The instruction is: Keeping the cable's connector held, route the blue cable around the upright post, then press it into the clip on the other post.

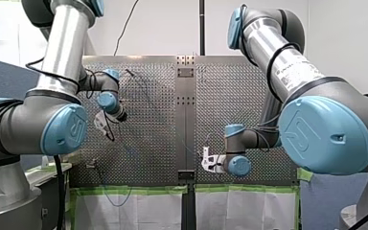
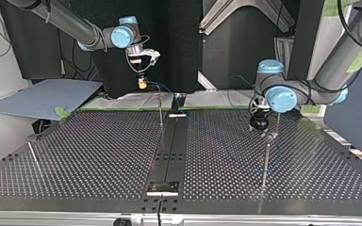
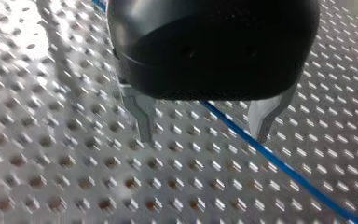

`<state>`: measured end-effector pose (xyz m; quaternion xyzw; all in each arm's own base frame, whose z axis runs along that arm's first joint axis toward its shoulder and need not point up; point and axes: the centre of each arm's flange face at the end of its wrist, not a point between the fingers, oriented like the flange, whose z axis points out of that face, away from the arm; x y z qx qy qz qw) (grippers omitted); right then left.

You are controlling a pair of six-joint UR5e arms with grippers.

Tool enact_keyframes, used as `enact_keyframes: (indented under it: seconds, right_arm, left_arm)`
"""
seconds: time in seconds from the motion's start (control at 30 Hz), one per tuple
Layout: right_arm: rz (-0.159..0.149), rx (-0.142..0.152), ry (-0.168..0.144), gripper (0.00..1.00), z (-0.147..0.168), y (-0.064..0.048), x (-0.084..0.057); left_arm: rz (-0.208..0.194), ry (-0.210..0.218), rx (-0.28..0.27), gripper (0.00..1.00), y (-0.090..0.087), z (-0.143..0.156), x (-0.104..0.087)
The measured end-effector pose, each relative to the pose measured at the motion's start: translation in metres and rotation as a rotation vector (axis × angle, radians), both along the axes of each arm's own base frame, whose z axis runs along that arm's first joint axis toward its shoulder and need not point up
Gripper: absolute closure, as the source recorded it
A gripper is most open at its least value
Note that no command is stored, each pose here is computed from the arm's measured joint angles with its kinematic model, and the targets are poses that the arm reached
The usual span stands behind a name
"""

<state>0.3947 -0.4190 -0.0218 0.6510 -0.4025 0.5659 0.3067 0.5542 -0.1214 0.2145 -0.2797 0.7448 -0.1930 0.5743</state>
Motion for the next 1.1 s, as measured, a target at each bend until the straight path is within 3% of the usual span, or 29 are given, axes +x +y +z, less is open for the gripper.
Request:
enact_keyframes:
  seconds: [0.17,0.27,0.73,0.83,1.1]
  right_arm:
    - [0.0,0.0,0.0,1.0,0.0,0.0,0.0]
    - [0.0,0.0,-0.001,1.0,0.0,0.0,0.0]
    - [0.0,-0.002,-0.003,1.0,0.0,0.0,0.0]
    - [0.0,-0.003,-0.003,1.0,0.0,0.0,0.0]
    - [0.0,-0.002,-0.003,1.0,0.0,0.0,0.0]
  left_arm:
    - [0.022,0.074,0.057,0.01,0.0,-0.027,-0.003]
    - [0.035,0.095,0.088,0.01,0.002,-0.035,-0.003]
    - [0.098,0.106,0.241,0.01,0.008,-0.036,-0.005]
    - [0.095,0.105,0.241,0.01,0.007,-0.036,-0.005]
    - [0.063,0.077,0.168,0.01,0.004,-0.035,-0.001]
